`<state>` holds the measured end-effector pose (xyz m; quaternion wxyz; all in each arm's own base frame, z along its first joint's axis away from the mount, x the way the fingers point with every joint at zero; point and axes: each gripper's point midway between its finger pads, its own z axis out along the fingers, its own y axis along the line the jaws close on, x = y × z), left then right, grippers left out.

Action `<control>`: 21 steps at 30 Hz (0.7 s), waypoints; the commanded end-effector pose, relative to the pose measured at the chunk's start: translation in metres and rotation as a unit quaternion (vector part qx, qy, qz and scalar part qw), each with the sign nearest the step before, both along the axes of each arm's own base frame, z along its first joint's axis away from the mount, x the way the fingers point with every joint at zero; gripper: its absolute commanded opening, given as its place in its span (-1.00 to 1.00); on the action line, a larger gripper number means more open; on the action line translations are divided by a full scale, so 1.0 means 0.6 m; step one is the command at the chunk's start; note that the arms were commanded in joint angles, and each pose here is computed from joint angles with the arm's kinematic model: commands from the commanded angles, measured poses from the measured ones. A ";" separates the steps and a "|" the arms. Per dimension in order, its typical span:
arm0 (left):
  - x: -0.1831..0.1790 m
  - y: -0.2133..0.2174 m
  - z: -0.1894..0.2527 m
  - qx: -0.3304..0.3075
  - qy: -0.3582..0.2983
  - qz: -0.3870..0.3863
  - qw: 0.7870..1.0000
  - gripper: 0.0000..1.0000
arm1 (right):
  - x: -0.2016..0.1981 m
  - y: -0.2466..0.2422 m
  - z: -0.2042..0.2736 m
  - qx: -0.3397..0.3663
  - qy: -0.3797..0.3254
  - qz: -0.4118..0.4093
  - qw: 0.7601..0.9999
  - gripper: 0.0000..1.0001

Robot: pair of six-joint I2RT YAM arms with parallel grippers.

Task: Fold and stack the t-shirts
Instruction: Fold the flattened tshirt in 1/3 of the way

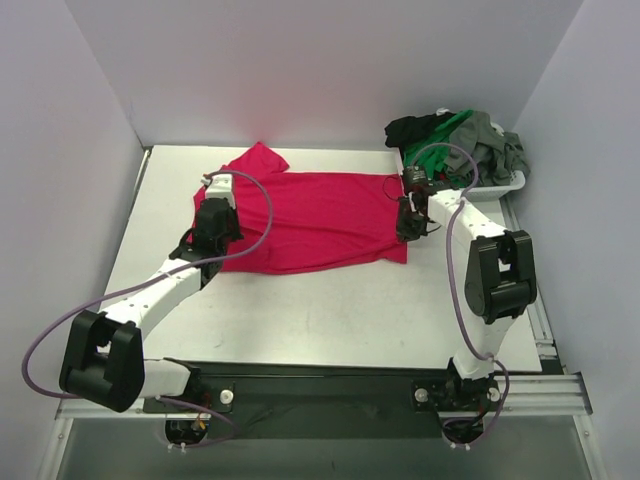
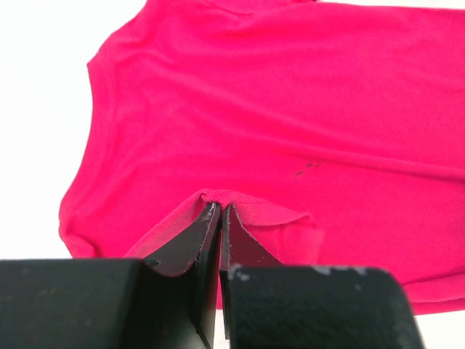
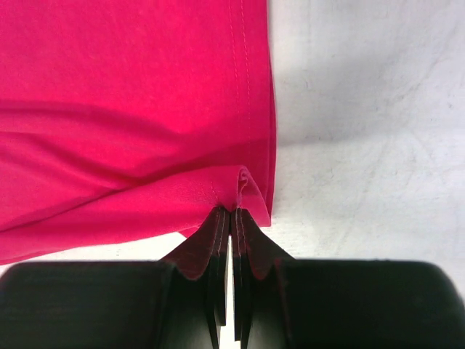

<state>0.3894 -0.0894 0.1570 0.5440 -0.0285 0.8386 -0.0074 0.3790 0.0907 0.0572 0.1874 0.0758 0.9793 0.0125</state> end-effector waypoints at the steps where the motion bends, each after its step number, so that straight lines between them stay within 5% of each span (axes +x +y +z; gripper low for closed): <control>1: 0.032 -0.005 0.070 -0.010 -0.059 -0.010 0.998 -1.00 | 0.010 0.002 0.029 0.003 -0.007 0.010 1.000 -1.00; 21: 0.002 0.030 0.134 -0.025 -0.102 0.002 0.994 -1.00 | -0.004 0.017 0.064 0.013 -0.019 0.025 0.999 -1.00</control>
